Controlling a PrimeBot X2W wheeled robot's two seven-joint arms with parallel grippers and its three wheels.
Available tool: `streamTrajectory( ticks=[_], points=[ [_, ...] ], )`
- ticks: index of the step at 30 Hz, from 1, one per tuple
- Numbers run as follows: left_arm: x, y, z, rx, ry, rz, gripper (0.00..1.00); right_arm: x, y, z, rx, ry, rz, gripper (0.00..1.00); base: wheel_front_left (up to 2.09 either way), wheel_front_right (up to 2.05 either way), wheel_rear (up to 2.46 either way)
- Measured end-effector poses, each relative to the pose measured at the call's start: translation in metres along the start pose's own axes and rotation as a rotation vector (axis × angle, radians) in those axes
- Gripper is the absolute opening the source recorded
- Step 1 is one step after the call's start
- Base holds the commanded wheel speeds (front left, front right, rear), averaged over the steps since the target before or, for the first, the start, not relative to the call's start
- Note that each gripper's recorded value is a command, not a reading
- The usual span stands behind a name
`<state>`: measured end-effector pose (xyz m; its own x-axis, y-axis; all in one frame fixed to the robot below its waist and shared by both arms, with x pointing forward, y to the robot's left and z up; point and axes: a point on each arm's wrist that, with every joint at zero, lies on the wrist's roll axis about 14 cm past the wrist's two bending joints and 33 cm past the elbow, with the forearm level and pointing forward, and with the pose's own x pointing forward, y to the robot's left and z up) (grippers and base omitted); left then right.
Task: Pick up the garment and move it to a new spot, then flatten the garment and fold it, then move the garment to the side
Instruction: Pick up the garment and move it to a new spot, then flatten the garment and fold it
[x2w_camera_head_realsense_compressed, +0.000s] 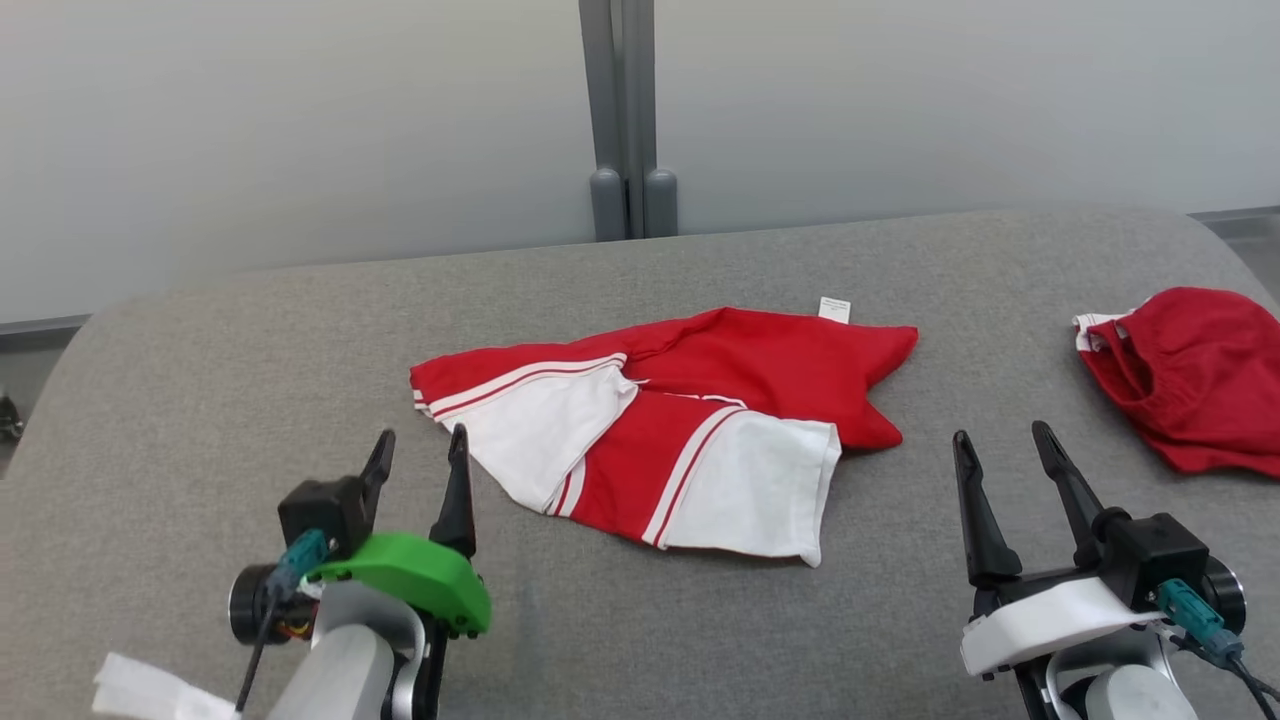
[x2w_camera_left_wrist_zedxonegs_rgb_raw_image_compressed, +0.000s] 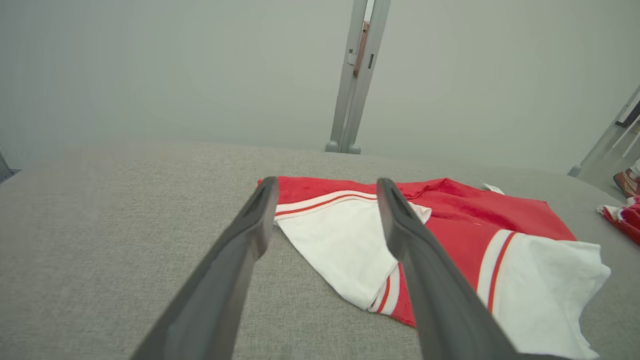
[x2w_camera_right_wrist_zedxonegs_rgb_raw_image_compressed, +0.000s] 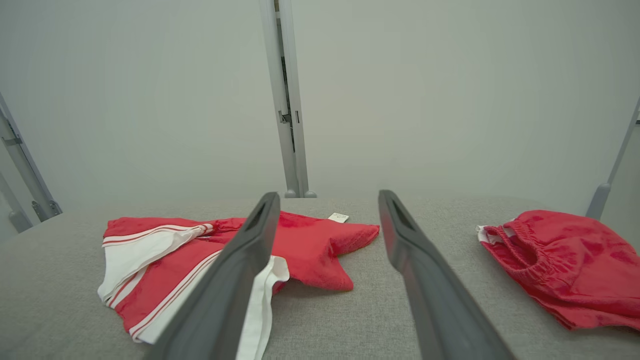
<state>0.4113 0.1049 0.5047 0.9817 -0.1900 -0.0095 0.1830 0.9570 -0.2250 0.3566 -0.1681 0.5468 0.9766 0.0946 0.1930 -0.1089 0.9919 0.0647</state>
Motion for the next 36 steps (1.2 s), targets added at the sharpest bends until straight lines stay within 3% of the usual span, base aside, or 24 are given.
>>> streamTrajectory(
  ticks=[12,36],
  points=[
    [-0.071,0.032,-0.008,-0.033,-0.052,0.169,1.0,-0.006,0.008,-0.021,0.022,0.052,0.02,1.0,0.0,0.0,0.0],
    [-0.076,0.036,-0.019,-0.022,-0.03,0.182,1.0,-0.006,0.011,-0.033,0.037,0.086,0.025,1.0,0.0,0.0,0.0]
  ],
)
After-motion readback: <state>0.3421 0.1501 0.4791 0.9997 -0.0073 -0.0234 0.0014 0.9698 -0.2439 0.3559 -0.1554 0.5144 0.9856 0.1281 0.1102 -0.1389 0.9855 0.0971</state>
